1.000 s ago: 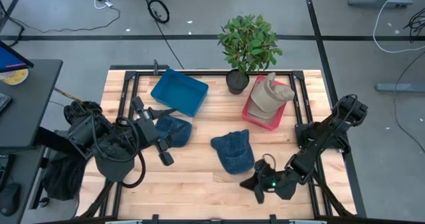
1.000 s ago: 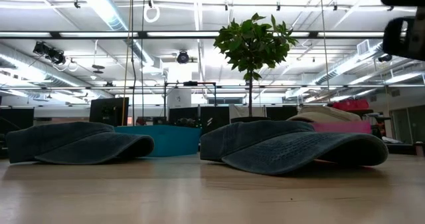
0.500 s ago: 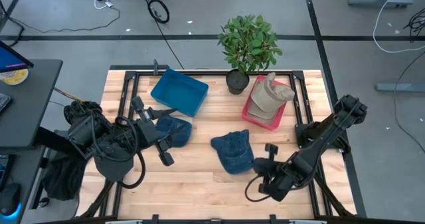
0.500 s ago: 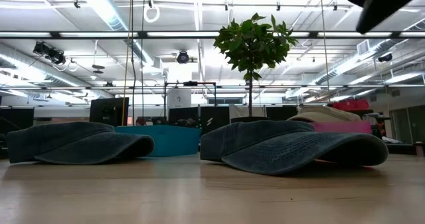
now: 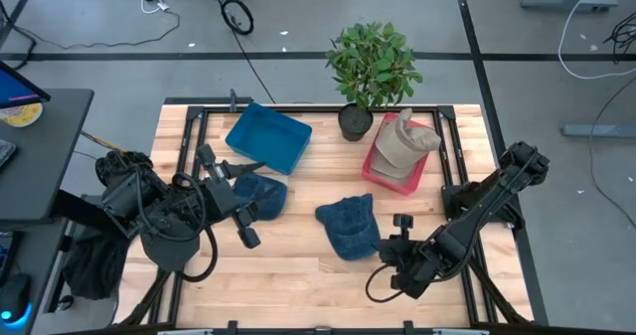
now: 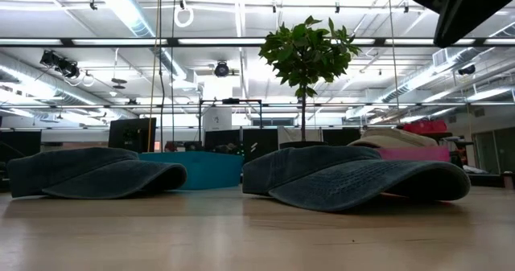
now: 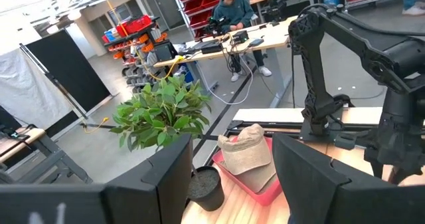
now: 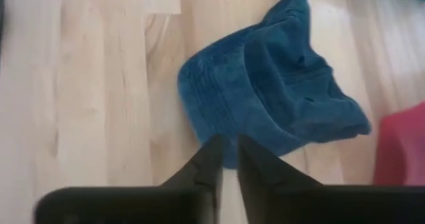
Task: Pick & Place hat
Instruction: Put the right blue cap into the blue bin
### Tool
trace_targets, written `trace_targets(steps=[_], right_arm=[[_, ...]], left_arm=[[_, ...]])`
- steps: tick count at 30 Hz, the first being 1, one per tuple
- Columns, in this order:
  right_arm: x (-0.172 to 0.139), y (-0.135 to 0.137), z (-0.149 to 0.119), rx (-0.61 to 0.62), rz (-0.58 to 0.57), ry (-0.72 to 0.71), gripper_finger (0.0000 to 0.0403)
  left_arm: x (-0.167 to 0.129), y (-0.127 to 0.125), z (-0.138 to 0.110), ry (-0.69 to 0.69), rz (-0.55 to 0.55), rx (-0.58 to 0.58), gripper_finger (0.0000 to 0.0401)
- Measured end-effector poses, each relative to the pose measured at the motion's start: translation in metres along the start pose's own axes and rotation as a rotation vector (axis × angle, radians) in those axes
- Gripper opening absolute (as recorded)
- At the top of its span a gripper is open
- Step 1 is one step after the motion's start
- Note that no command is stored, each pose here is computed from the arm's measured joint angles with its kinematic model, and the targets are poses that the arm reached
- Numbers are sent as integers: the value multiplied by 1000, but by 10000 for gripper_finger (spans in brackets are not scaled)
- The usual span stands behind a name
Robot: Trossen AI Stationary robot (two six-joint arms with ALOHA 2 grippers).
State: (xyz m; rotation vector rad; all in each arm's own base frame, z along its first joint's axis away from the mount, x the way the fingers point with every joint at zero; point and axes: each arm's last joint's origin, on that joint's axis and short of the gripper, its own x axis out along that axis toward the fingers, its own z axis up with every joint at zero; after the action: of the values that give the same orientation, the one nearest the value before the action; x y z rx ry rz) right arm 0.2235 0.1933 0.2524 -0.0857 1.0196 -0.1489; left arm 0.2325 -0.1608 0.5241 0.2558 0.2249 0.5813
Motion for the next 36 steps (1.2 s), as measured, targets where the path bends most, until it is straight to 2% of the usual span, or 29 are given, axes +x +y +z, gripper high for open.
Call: trace_targets(steps=[8,12,15,23,27,36], right_arm=[[5,3,4,16,52,-45,172],[18,8,-3,-54,109,-44,226],[29,13,-9,-112,93,-6,248],[62,28,-19,-258,-3,45,246],[78,31,-24,-267,-80,58,235],[108,42,-31,-252,-139,47,226]], left_arm=[[5,2,0,5,17,-2,210],[5,2,0,6,17,-2,210],[5,2,0,6,17,-1,210],[5,2,0,6,17,-2,210],[5,2,0,6,17,-5,210],[5,2,0,5,16,-8,210]])
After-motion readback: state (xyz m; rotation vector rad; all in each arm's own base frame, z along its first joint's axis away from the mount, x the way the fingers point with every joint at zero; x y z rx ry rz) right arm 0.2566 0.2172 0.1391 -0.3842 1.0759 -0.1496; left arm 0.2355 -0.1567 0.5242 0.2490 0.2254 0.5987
